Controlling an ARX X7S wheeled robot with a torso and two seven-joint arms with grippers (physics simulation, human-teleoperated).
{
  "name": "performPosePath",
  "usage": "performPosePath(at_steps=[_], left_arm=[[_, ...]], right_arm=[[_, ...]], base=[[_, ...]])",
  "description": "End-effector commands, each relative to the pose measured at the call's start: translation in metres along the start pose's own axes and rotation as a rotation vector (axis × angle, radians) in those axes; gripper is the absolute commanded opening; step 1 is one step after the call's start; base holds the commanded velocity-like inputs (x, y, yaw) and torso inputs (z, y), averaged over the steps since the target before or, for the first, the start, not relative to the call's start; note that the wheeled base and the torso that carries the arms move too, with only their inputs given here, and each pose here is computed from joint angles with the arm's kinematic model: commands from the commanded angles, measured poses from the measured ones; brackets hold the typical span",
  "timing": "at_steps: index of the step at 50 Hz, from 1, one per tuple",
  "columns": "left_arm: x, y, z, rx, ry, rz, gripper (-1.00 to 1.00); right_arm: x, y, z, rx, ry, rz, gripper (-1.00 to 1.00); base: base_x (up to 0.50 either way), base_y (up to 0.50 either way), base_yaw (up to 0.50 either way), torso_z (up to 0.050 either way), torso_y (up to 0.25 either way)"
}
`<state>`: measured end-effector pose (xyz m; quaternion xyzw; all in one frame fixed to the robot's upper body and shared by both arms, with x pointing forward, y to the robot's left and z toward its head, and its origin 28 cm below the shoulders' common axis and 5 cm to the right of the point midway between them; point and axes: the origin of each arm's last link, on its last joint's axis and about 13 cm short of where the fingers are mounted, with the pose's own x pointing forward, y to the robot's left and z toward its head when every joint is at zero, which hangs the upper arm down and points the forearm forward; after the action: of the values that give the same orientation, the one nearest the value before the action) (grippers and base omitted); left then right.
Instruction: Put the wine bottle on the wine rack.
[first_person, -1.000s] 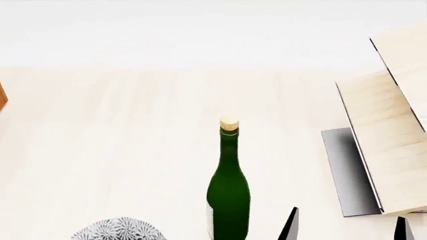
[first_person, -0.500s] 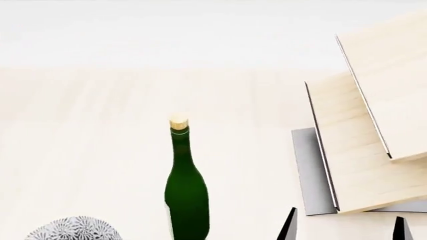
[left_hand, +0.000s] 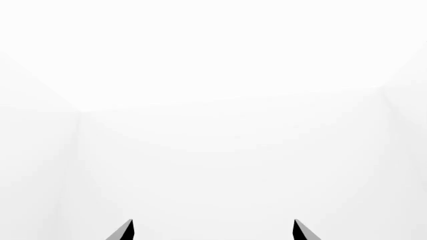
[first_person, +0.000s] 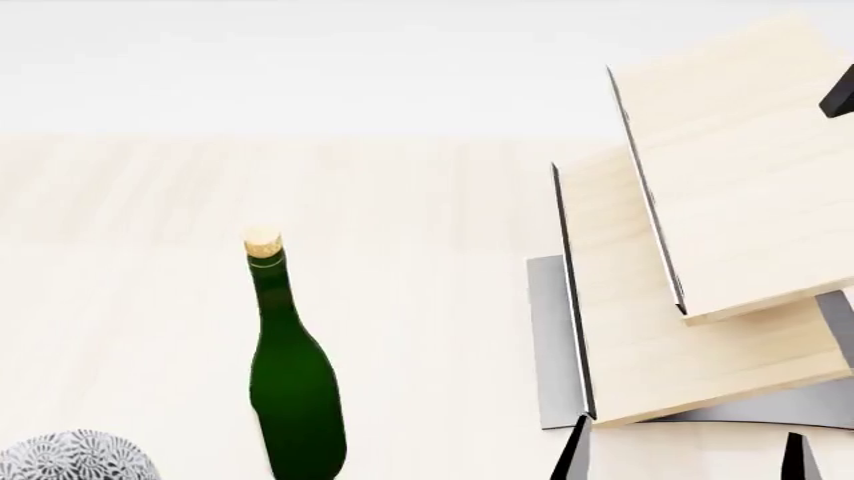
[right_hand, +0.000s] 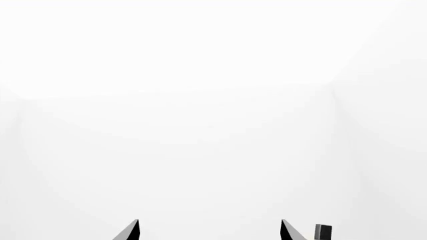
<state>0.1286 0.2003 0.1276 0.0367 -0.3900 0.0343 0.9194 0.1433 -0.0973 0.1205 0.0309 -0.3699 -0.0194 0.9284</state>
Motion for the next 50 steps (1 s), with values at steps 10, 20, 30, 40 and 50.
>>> performPosePath(at_steps=[10,20,30,40,50], left_arm=[[-0.0001,-0.0003,-0.0002,0.0,0.001,0.0,1.0],[-0.0001,-0.0002,0.0001,0.0,0.0,0.0,1.0],[-0.0001,0.0,0.0,-0.001,0.0,0.001,1.0],[-0.0002,0.0,0.0,0.0,0.001,0.002,1.0],[-0.0004,-0.0004,-0.0004,0.0,0.001,0.0,1.0]], right_arm=[[-0.0004,0.0004,-0.0006,-0.001,0.003,0.004,1.0],[-0.0005,0.0005,-0.0004,-0.002,0.003,0.004,1.0],[-0.0007,0.0009,0.0005,-0.002,0.001,0.006,1.0],[-0.0011,0.0012,-0.0005,-0.004,0.001,0.009,1.0],[-0.0026,0.0034,-0.0029,-0.001,0.008,0.025,1.0]], base=[[0.0,-0.18,0.0,0.0,0.0],[0.0,-0.17,0.0,0.0,0.0],[0.0,-0.17,0.0,0.0,0.0],[0.0,-0.15,0.0,0.0,0.0],[0.0,-0.02,0.0,0.0,0.0]])
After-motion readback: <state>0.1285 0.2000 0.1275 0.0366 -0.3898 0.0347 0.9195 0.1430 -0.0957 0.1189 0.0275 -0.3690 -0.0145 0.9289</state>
